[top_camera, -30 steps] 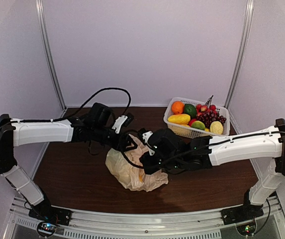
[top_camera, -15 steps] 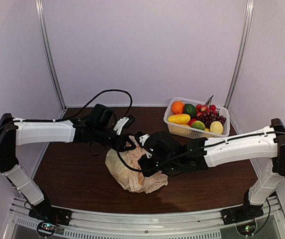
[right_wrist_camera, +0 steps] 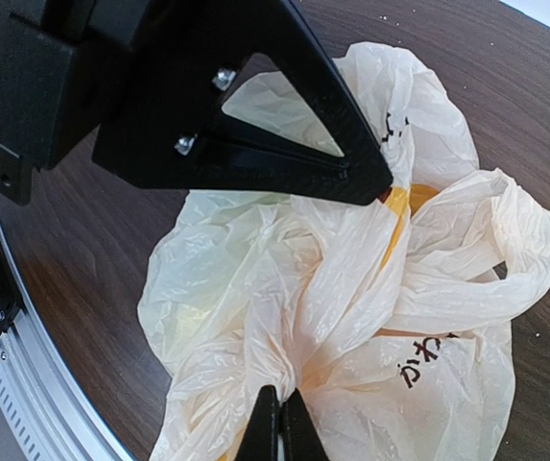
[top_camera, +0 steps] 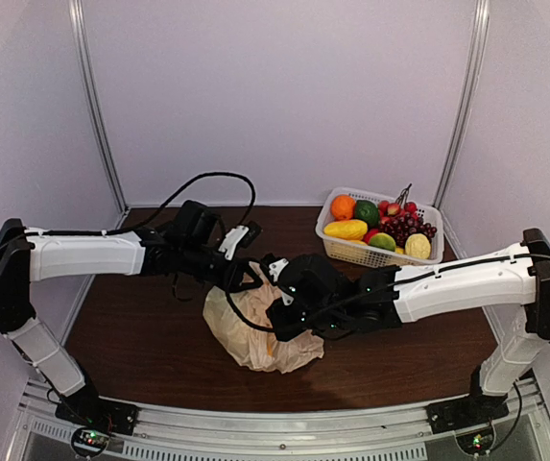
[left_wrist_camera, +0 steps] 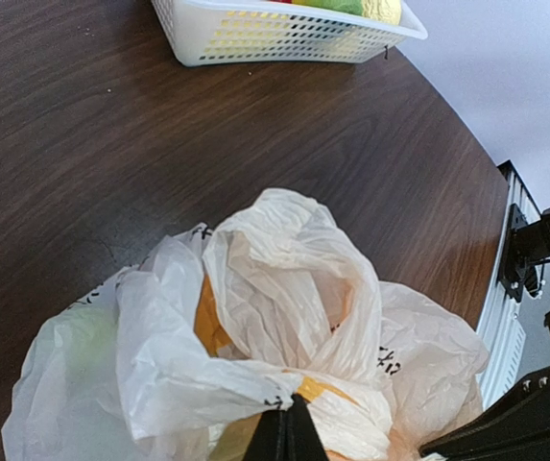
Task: Untie the knot of the plastic bag and take out the fruit
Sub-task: Untie the bag handles from the takeout bag.
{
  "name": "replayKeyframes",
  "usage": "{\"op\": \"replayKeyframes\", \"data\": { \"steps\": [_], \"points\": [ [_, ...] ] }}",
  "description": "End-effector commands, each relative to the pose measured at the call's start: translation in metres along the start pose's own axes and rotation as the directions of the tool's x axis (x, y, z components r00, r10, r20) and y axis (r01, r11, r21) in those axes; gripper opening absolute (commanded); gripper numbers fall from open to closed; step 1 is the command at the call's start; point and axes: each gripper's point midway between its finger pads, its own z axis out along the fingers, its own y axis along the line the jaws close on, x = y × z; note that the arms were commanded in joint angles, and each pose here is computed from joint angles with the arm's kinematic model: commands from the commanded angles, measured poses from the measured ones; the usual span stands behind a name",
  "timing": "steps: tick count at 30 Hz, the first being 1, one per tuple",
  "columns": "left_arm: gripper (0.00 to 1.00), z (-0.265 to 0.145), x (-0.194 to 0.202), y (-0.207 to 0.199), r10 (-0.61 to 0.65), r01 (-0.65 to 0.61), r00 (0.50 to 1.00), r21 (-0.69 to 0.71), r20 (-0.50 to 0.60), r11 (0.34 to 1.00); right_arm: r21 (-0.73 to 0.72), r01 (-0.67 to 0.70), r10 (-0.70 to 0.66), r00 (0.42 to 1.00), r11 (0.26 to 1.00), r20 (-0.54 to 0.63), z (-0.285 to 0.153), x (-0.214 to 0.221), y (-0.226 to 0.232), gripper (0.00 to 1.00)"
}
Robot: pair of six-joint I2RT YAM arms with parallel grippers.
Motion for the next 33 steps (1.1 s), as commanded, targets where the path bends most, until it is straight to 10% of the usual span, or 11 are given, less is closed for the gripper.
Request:
{"op": "replayKeyframes", "data": {
  "steps": [1,33],
  "points": [
    [0.00,-0.013,-0.020,-0.001,0.054,-0.051,0.996,-0.048,0.069,0.998,-0.001,0.000,0.000,1.000,1.000,0.007,0.000,-0.003,0.005,0.00],
    [0.00,-0.058,-0.050,0.039,0.007,0.026,0.978,-0.154,0.207,0.988,0.023,-0.009,0.010,1.000,1.000,-0.026,-0.003,0.017,0.000,0.00]
  ]
}}
